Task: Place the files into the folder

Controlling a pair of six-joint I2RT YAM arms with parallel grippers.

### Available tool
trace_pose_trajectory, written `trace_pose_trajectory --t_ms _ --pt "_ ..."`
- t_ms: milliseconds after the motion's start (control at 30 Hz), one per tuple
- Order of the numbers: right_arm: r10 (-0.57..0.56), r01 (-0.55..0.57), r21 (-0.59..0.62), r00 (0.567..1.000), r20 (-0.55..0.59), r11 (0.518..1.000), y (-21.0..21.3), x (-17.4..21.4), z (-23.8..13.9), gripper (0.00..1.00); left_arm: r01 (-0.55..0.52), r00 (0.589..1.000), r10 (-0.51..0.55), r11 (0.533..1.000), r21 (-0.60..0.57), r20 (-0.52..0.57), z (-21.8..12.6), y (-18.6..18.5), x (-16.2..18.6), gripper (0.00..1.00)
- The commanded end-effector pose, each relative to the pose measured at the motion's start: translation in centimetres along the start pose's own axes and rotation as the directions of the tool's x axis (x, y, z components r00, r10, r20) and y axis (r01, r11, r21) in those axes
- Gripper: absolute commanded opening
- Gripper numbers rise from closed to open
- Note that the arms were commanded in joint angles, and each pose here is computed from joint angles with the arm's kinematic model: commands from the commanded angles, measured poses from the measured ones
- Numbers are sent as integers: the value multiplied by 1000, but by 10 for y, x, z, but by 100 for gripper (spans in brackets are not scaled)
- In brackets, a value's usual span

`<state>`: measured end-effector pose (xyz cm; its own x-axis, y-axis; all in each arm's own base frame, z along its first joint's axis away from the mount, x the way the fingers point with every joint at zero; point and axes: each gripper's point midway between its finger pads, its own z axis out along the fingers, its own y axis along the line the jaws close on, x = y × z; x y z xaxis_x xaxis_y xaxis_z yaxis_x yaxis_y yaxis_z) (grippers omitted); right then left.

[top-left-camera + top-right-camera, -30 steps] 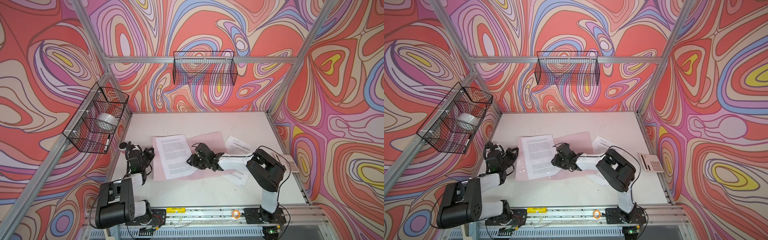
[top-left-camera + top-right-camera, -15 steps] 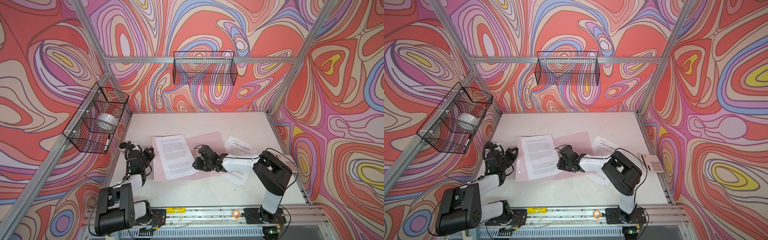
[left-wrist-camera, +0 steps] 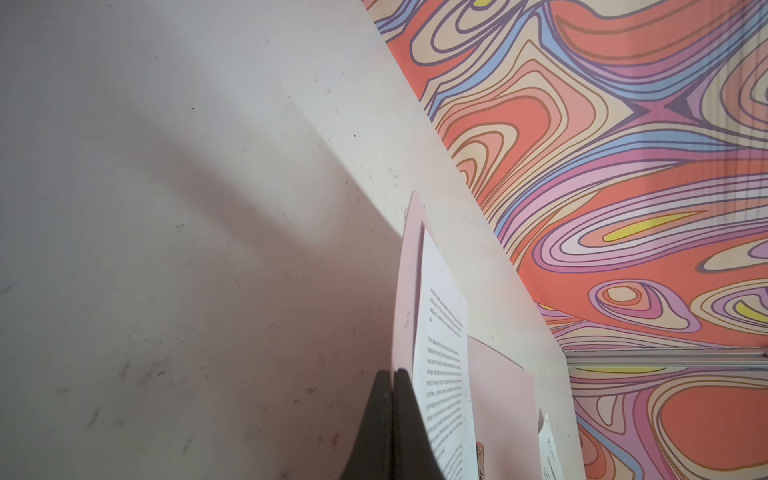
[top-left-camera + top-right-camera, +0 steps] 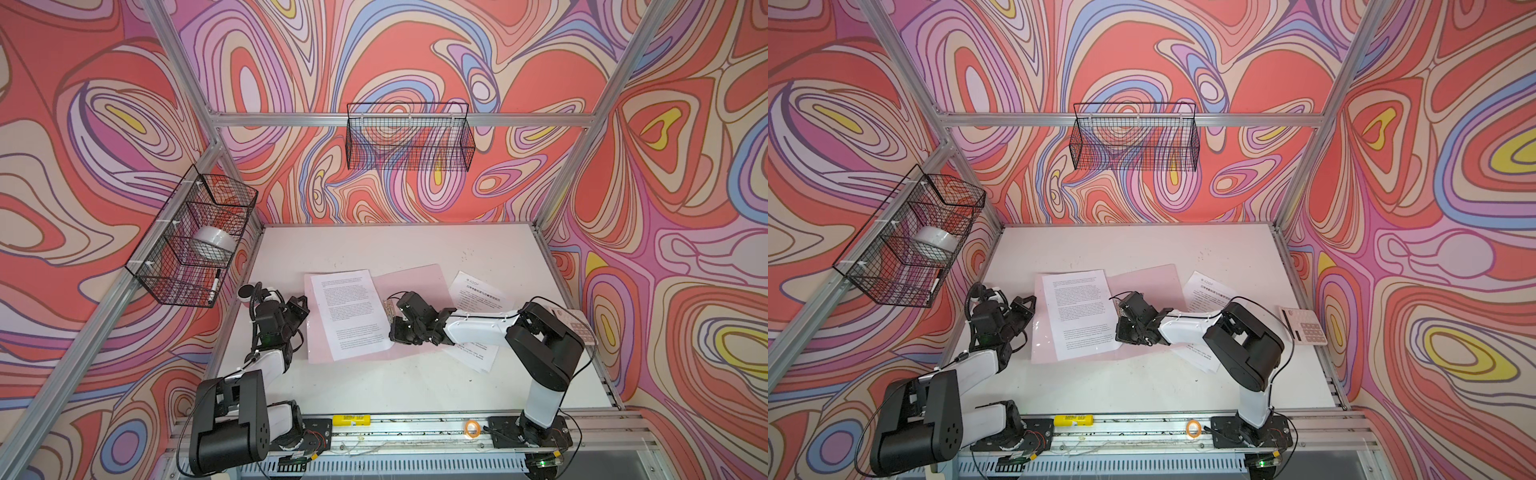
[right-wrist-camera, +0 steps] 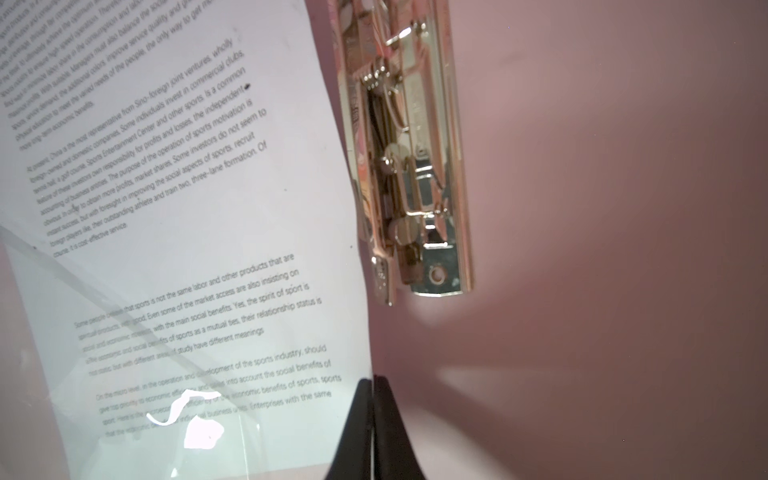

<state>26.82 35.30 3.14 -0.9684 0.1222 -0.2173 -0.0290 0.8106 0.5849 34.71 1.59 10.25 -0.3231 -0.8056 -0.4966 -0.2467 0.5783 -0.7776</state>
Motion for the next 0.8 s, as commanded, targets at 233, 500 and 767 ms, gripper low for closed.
trace_pose_trajectory --t_ms 233,500,767 --pt "54 -62 -109 996 -73 992 12 15 5 0 0 1000 1 999 -52 23 -5 13 2 0" --pt "107 -130 -182 985 -133 975 23 22 13 0 2 1000 0 997 -73 29 -7 19 4 0" --pt "243 -250 -137 968 -65 958 -11 21 7 0 1 999 2 997 -80 36 -8 21 3 0"
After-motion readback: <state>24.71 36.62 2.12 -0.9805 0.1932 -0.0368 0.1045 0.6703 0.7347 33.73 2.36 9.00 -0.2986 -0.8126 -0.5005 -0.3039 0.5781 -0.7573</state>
